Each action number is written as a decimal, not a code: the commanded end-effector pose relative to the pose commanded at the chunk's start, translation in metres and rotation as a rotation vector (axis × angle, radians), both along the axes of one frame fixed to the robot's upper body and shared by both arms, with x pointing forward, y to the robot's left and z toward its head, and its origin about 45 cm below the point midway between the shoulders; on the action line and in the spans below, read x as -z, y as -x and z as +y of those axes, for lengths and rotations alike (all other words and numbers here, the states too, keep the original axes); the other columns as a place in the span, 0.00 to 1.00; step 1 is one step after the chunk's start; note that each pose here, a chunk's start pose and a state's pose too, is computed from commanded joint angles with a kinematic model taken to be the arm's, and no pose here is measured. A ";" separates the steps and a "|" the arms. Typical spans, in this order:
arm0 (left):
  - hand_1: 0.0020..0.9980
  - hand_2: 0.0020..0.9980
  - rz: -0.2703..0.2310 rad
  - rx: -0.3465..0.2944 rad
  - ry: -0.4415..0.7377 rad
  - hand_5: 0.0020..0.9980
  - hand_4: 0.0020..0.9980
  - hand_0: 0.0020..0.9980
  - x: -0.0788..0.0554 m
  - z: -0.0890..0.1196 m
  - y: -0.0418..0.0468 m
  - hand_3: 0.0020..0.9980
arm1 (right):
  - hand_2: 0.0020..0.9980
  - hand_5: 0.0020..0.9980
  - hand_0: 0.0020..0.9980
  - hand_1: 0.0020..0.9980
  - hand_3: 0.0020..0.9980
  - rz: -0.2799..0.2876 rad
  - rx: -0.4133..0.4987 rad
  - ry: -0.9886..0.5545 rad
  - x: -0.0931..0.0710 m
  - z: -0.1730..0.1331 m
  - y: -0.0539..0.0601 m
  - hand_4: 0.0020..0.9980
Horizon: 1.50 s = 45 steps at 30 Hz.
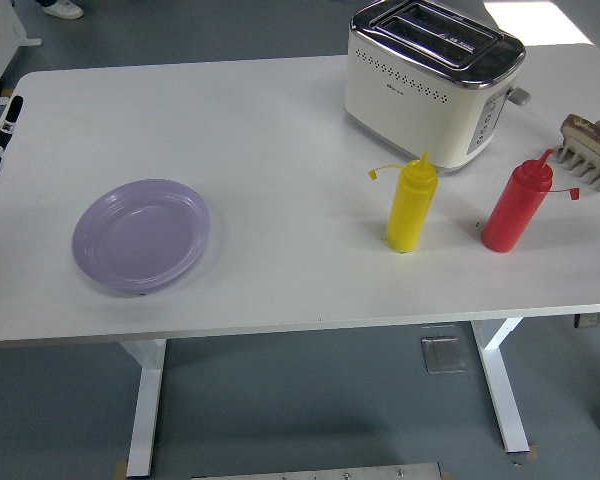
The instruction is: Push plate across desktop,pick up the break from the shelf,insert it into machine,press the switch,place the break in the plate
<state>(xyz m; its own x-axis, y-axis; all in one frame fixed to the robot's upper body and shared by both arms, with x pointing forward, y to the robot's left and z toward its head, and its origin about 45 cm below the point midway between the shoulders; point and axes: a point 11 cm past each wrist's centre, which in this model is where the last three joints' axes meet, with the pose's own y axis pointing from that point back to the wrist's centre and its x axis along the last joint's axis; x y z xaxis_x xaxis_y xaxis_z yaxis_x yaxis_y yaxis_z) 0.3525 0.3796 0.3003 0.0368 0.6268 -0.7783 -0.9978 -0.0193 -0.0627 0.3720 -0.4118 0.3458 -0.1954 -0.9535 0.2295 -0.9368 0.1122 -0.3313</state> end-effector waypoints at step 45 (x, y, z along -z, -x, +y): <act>0.78 0.73 0.256 -0.215 -0.230 1.00 0.81 0.86 0.108 0.065 -0.0141 0.74 | 0.78 0.12 0.72 0.73 0.80 0.365 0.165 1.117 0.088 0.000 -0.035 0.72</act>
